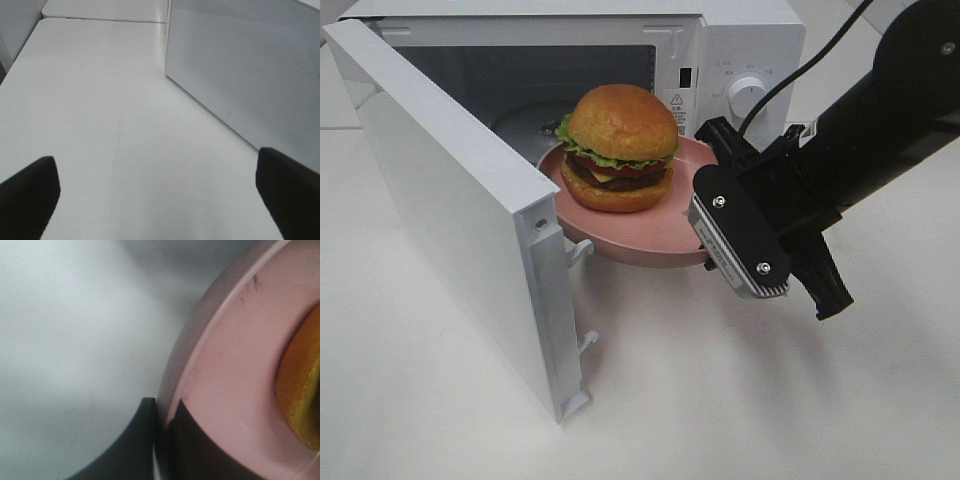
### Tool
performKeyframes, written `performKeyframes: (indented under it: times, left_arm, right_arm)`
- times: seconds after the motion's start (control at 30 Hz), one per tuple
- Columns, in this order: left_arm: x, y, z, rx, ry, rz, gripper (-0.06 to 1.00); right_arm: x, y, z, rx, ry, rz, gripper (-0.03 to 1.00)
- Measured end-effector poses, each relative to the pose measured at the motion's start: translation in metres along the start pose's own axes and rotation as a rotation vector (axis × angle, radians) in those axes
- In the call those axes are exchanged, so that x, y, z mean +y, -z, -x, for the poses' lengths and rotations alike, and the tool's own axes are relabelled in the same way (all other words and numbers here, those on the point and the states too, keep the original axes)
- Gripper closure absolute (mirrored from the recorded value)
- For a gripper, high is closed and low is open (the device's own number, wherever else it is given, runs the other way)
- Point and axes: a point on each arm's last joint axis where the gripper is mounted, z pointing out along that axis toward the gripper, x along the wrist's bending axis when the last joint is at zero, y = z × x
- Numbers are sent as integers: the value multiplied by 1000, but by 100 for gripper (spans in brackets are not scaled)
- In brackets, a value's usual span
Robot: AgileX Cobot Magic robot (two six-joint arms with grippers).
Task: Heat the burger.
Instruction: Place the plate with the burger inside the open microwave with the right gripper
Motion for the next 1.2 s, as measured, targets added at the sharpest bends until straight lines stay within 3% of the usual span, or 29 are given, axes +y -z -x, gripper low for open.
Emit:
performKeyframes:
  times: [0.4,1.2]
  left_arm:
    - [0,0,0,0,0,0,-4]
    - [0,0,0,0,0,0,-4]
  right_arm:
    - [1,-12,26,7,7,18,93]
    - [6,-41,54,45,102,-19,93]
